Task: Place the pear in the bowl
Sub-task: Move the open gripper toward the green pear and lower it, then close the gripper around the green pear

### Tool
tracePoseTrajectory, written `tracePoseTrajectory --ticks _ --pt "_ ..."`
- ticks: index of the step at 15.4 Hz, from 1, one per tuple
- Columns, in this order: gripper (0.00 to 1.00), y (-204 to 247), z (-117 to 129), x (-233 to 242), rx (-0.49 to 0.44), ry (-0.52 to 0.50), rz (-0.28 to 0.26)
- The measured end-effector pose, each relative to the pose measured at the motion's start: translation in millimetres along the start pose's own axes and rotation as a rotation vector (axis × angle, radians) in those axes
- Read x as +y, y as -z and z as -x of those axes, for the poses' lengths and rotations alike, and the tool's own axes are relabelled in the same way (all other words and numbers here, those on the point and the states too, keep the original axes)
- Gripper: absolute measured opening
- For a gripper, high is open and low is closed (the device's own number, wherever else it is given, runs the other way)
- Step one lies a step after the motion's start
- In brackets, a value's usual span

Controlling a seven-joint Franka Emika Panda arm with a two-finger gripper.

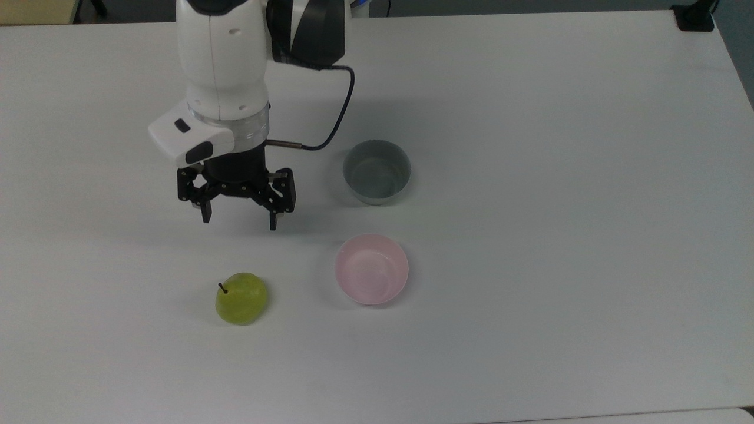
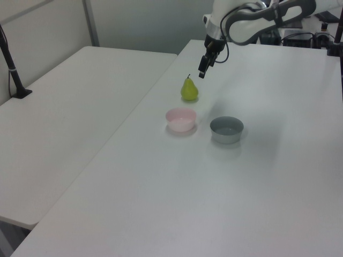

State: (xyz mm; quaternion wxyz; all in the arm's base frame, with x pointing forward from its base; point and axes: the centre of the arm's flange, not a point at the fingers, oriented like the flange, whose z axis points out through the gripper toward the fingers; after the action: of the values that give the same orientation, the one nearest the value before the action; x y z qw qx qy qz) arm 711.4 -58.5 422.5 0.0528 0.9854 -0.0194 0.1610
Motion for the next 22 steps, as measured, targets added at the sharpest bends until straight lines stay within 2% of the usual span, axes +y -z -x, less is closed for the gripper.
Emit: tracePoseTrajectory --ticks 6,15,20,22 --pt "1.00 -44 -3 3 0.078 -0.002 0.000" --pt "1.00 -106 -2 2 0.261 -0.003 -0.010" --pt "1.00 -121 0 0 0.275 -0.001 -0.013" --pt "0.87 -117 -3 0 0.285 -0.002 -0.012"
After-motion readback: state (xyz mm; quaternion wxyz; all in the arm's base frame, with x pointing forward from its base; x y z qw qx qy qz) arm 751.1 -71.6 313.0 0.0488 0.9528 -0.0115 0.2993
